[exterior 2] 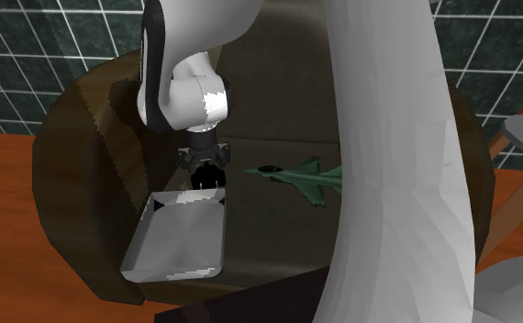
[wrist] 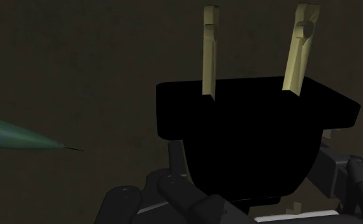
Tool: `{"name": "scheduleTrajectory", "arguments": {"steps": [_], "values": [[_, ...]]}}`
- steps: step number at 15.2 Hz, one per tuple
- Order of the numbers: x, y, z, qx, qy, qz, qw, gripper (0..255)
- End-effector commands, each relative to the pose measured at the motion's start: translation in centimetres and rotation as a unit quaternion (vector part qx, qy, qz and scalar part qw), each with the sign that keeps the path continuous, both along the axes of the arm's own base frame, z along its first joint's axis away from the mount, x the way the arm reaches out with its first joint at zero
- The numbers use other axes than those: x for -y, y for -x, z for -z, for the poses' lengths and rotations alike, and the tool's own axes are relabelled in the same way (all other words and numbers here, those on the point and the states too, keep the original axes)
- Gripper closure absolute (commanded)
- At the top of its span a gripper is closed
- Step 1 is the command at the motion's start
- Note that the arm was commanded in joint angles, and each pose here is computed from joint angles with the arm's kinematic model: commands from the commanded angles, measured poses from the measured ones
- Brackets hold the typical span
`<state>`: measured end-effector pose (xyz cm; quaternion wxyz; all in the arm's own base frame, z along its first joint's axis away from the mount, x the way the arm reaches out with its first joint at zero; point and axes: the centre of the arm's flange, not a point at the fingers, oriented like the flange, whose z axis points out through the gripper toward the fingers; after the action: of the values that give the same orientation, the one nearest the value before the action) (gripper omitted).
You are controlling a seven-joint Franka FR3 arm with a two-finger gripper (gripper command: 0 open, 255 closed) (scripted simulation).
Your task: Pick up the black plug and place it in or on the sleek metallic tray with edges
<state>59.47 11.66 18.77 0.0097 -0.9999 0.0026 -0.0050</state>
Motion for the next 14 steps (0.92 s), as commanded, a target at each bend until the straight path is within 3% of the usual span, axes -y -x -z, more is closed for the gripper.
{"name": "scheduleTrajectory", "arguments": {"steps": [1,8,14], "values": [[0.0,0.0,0.0,0.0,0.0,0.0,1.0,255],[0.0,0.0,0.0,0.0,0.0,0.0,1.0,255],[0.0,0.0,-3.2,0.0,0.0,0.0,1.0,255]]}}
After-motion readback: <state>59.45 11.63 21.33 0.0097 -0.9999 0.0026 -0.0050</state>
